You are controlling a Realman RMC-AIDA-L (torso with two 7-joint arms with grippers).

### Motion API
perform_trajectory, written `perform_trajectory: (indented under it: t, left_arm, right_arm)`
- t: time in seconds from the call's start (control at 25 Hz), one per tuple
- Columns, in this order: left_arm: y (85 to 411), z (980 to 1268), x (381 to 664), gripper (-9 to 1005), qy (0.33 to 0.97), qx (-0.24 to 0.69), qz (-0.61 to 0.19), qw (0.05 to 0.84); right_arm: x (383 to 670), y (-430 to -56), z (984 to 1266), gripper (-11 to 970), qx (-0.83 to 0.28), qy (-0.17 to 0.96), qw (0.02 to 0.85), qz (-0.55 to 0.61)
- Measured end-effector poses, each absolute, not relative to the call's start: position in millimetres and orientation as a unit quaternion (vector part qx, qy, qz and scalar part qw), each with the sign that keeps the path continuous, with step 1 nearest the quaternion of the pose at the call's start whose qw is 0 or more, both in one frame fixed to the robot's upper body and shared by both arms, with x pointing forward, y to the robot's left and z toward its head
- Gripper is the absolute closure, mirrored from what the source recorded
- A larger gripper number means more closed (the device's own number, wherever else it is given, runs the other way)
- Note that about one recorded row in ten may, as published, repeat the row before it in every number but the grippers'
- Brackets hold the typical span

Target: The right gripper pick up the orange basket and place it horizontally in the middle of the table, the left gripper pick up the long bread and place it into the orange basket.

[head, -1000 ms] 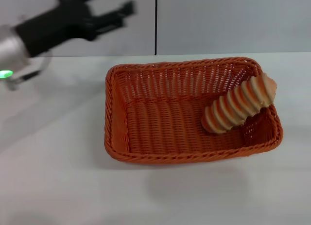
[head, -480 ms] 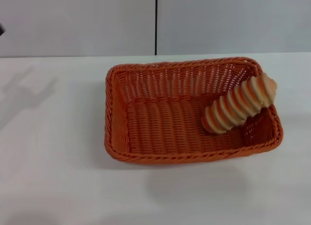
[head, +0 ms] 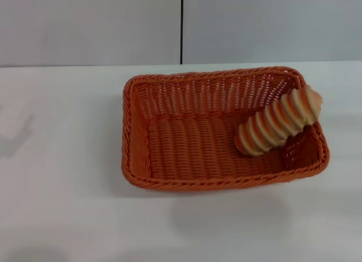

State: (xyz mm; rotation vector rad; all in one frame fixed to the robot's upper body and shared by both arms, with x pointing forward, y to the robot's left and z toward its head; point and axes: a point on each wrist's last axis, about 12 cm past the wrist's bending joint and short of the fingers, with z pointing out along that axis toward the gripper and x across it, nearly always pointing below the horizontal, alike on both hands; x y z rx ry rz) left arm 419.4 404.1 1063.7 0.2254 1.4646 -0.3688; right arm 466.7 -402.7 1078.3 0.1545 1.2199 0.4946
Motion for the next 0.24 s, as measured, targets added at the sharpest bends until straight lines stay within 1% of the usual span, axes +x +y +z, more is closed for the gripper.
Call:
perform_trajectory:
  t: [0.08,0.24]
  left_arm:
    - [404.8,1061.7,414.5,163,0.658,0.093,-0.163,0.729]
    - [404.3,1060.7,413.7,163,0.657,0.089,-0.163,0.731]
  right_arm:
    - [470.7,-403.2,1077.5,265,0.074,0.572,0.787,0.221]
    - [471.4,-402.6,1076.2,265,0.069,0.575,0.789,0.206]
